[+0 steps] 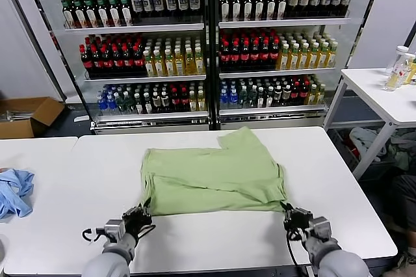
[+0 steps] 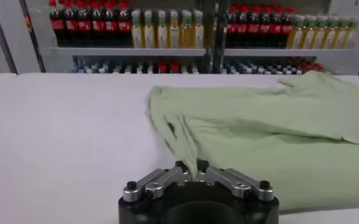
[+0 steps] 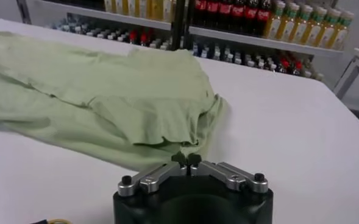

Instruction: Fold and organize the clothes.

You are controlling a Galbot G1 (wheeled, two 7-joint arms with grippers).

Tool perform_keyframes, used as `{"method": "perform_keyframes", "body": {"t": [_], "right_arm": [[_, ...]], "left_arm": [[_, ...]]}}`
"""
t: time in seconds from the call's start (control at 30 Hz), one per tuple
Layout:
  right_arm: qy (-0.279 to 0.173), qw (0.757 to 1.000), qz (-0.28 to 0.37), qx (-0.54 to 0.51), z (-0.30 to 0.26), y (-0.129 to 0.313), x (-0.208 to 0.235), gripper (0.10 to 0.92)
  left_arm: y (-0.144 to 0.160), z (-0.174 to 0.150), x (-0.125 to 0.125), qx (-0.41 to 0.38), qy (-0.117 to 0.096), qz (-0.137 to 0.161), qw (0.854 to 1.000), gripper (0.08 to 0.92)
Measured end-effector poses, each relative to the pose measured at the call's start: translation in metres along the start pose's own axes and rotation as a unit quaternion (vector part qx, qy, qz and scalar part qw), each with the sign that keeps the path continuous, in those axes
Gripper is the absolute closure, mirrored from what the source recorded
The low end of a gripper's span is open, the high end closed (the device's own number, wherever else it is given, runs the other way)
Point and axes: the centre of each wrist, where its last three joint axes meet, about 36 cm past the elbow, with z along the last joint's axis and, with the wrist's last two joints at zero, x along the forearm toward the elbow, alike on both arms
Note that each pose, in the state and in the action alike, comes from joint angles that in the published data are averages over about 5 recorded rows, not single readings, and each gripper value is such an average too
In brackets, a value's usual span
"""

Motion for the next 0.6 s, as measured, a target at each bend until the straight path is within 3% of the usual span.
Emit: {"method": "perform_keyframes", "body": {"t": [0.37, 0.47, 0.6], "right_arm": [[0.022, 0.999, 0.01, 0.035, 0.013, 0.007, 0.05, 0.887], [0.02, 0.999, 0.013, 0.04, 0.011, 0.008, 0.06, 0.825], [0.005, 0.999, 0.017, 0.045, 0.003, 0.007, 0.069, 0.713]], "left_arm": [[-0.01, 0.011, 0.061, -0.006, 0.016, -0.002, 1.0, 0.855], [-0.012, 0.014, 0.076, -0.015, 0.026, -0.003, 1.0, 0.832], [-0.014, 0.016, 0.093, -0.027, 0.035, -0.007, 0.999, 0.72]]}}
